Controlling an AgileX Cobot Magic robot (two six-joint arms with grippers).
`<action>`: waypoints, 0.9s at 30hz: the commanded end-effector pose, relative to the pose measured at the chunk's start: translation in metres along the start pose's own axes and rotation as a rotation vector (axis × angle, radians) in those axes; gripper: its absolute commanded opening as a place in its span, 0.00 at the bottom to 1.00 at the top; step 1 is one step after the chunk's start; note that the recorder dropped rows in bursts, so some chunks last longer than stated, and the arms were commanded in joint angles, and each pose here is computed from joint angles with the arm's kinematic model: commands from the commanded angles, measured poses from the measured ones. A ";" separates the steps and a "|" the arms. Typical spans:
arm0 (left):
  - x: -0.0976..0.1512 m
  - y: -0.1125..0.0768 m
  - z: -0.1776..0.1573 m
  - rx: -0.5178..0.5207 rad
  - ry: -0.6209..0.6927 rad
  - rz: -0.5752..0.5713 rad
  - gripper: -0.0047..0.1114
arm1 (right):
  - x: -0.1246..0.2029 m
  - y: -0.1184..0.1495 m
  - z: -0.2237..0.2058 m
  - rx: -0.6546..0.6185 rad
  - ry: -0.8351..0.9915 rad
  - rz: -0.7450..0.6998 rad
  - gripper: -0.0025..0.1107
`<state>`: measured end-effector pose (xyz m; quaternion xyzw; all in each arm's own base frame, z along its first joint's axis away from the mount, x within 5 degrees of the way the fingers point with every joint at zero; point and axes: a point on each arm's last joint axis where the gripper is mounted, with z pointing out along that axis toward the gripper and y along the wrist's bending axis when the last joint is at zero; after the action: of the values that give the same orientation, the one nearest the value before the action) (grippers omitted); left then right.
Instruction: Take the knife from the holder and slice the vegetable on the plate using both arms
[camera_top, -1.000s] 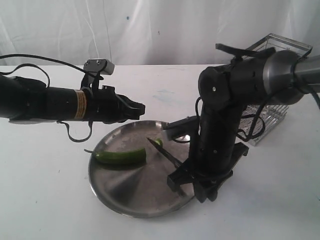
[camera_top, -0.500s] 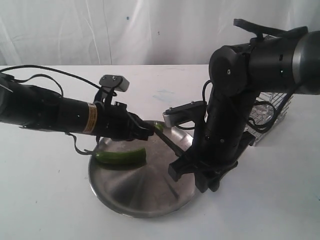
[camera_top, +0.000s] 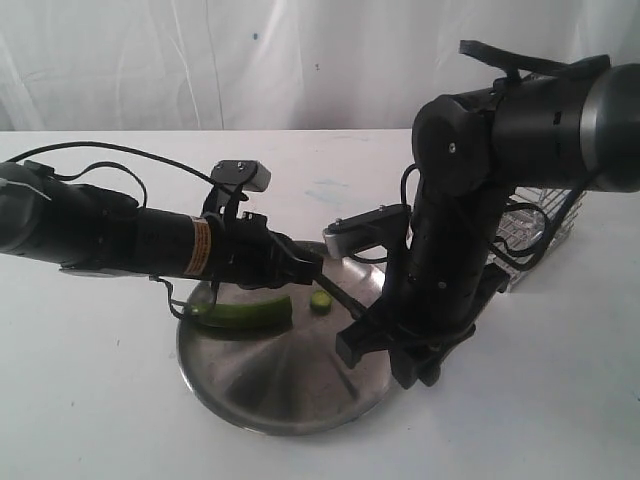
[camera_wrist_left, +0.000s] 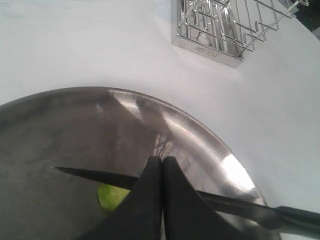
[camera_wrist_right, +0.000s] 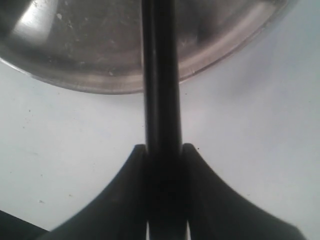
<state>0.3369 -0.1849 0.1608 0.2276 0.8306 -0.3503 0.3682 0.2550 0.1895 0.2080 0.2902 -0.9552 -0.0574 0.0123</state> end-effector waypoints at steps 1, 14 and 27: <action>0.001 0.000 0.000 -0.022 0.001 0.014 0.04 | 0.000 0.001 -0.002 0.002 -0.020 -0.008 0.02; -0.042 0.000 -0.053 -0.124 -0.113 0.086 0.04 | 0.006 0.016 0.008 -0.014 -0.122 0.158 0.02; -0.044 0.017 -0.076 -0.412 0.000 0.287 0.04 | 0.012 0.065 0.019 -0.060 -0.229 0.237 0.02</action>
<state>0.3424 -0.1232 0.2225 0.2737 0.8413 -0.1170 0.4513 0.2055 0.2375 0.1936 0.1885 -0.9740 -0.1103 -0.0598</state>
